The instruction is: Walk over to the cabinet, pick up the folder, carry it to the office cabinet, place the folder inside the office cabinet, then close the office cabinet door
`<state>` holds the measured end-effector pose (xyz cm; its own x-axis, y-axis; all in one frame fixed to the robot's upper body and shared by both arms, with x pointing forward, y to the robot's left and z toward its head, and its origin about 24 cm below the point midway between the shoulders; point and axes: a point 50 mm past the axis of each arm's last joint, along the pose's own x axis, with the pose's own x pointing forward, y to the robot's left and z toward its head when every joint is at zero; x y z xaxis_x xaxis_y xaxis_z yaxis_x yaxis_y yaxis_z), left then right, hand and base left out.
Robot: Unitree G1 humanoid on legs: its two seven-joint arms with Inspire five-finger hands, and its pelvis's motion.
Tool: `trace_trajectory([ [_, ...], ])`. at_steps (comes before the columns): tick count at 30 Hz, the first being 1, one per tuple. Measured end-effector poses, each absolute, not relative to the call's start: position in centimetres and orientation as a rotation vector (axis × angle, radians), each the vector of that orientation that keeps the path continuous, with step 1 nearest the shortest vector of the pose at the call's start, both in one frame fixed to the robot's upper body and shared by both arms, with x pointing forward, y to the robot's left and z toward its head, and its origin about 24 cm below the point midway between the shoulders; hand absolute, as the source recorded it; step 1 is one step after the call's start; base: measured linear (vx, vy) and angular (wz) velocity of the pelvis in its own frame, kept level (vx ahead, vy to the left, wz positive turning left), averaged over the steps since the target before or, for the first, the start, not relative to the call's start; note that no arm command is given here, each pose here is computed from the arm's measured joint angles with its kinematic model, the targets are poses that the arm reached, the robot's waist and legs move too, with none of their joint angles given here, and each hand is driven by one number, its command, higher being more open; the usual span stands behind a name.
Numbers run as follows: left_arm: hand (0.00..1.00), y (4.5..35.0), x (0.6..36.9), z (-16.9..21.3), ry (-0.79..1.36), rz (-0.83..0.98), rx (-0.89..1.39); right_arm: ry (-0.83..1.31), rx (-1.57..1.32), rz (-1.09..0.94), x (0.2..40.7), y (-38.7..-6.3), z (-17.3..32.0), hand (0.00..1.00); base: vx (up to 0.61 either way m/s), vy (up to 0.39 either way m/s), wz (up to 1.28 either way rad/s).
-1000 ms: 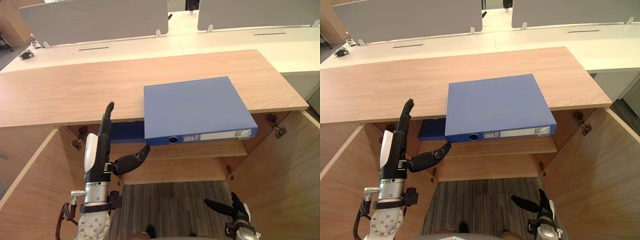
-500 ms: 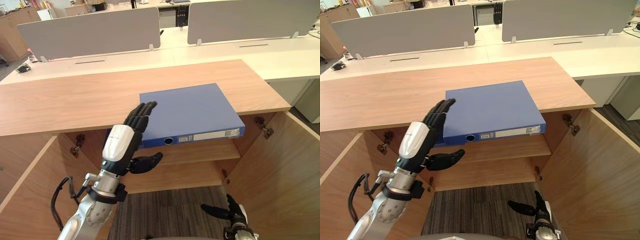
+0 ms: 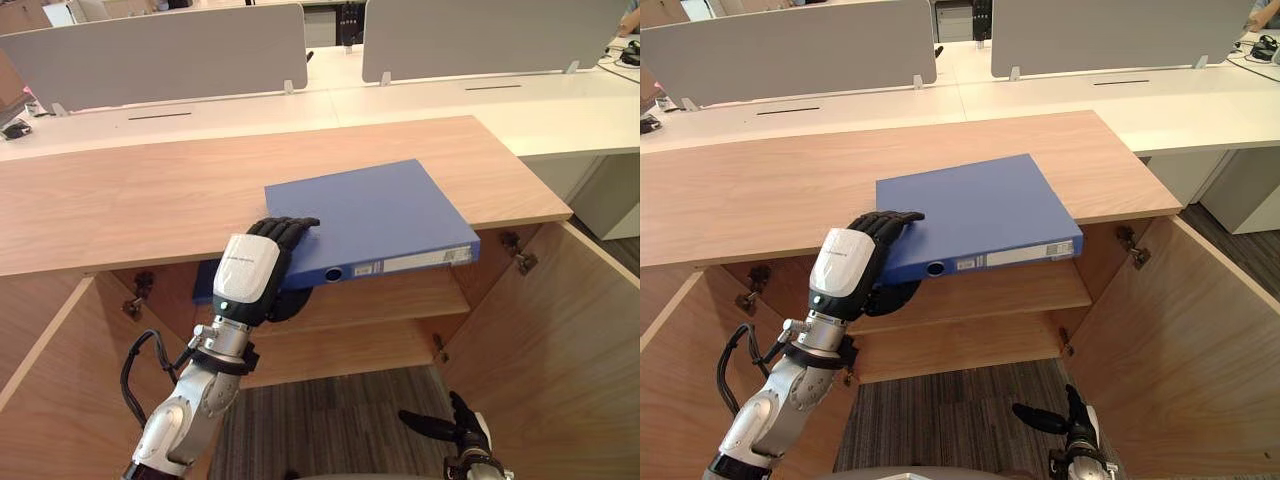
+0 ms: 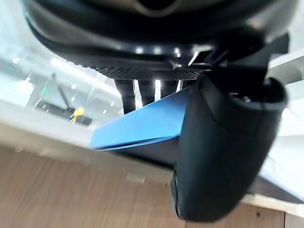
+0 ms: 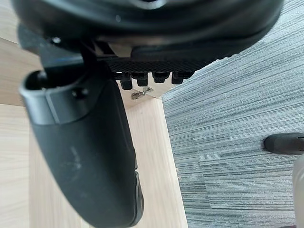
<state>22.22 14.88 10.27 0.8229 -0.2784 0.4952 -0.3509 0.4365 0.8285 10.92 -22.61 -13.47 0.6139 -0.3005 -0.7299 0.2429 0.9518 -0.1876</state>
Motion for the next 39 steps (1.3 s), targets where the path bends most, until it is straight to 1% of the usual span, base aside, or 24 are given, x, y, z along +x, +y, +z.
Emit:
trace_trajectory([
  [3,0.00,14.8,22.4,10.8,-0.650,0.068,1.091,0.852,-0.071,-0.312,11.0,-22.6,-13.5,1.00,-0.02,0.004,-0.05],
  [8,0.00,14.2,21.9,10.7,-0.608,0.063,0.939,0.836,-0.067,-0.317,11.3,-22.6,-13.3,1.00,0.01,-0.002,-0.08],
  [11,0.00,13.5,21.1,11.3,-0.616,0.032,0.841,0.776,-0.009,-0.349,12.1,-22.2,-12.5,1.00,0.02,-0.005,-0.09],
  [14,0.00,12.7,19.8,12.2,-0.644,0.001,0.714,0.621,0.078,-0.373,14.0,-21.6,-10.2,1.00,0.00,-0.012,-0.08],
  [15,0.00,12.5,19.5,12.5,-0.651,-0.001,0.661,0.540,0.116,-0.386,14.7,-21.5,-9.0,1.00,-0.02,-0.015,-0.05],
  [17,0.00,12.7,19.2,13.1,-0.657,0.009,0.578,0.425,0.184,-0.403,15.7,-21.4,-7.1,1.00,-0.03,-0.012,-0.06],
  [18,0.00,12.8,18.7,13.6,-0.665,0.024,0.512,0.308,0.240,-0.420,16.4,-21.4,-5.0,1.00,-0.03,-0.011,-0.07],
  [19,0.00,13.0,18.5,13.8,-0.665,0.028,0.486,0.259,0.264,-0.425,16.6,-21.5,-4.2,1.00,-0.03,-0.010,-0.07],
  [21,0.00,13.8,17.8,14.4,-0.656,0.058,0.323,0.059,0.375,-0.444,17.1,-21.7,-0.5,1.00,-0.02,-0.005,-0.07],
  [22,0.00,14.1,17.6,14.5,-0.655,0.074,0.287,0.012,0.391,-0.443,17.1,-21.8,0.3,1.00,-0.02,-0.004,-0.06],
  [24,0.00,15.3,17.2,15.2,-0.656,0.129,0.127,-0.157,0.435,-0.424,17.4,-22.1,3.6,1.00,-0.01,-0.003,-0.05],
  [25,0.00,15.6,17.2,15.3,-0.656,0.140,0.088,-0.196,0.450,-0.416,17.4,-22.2,4.4,1.00,0.00,0.000,0.00],
  [28,0.00,16.9,17.0,15.7,-0.654,0.156,-0.118,-0.358,0.497,-0.345,17.6,-21.9,7.5,1.00,0.00,0.000,0.00],
  [30,0.00,17.4,17.0,15.6,-0.644,0.131,-0.252,-0.433,0.521,-0.273,18.3,-21.3,9.1,1.00,0.00,0.000,0.00],
  [31,0.00,17.4,17.0,15.5,-0.640,0.122,-0.280,-0.445,0.531,-0.248,18.6,-21.0,9.4,1.00,0.00,0.000,0.00],
  [33,0.00,17.3,17.0,15.4,-0.632,0.092,-0.338,-0.472,0.582,-0.158,19.7,-19.7,10.2,1.00,0.00,0.000,0.00],
  [35,0.00,17.1,17.1,15.4,-0.629,0.045,-0.395,-0.493,0.629,-0.028,20.8,-17.7,11.2,1.00,0.00,-0.008,0.03],
  [39,0.00,15.7,17.3,15.2,-0.603,-0.079,-0.558,-0.504,0.667,0.194,22.9,-14.3,12.5,1.00,0.00,-0.013,0.11],
])
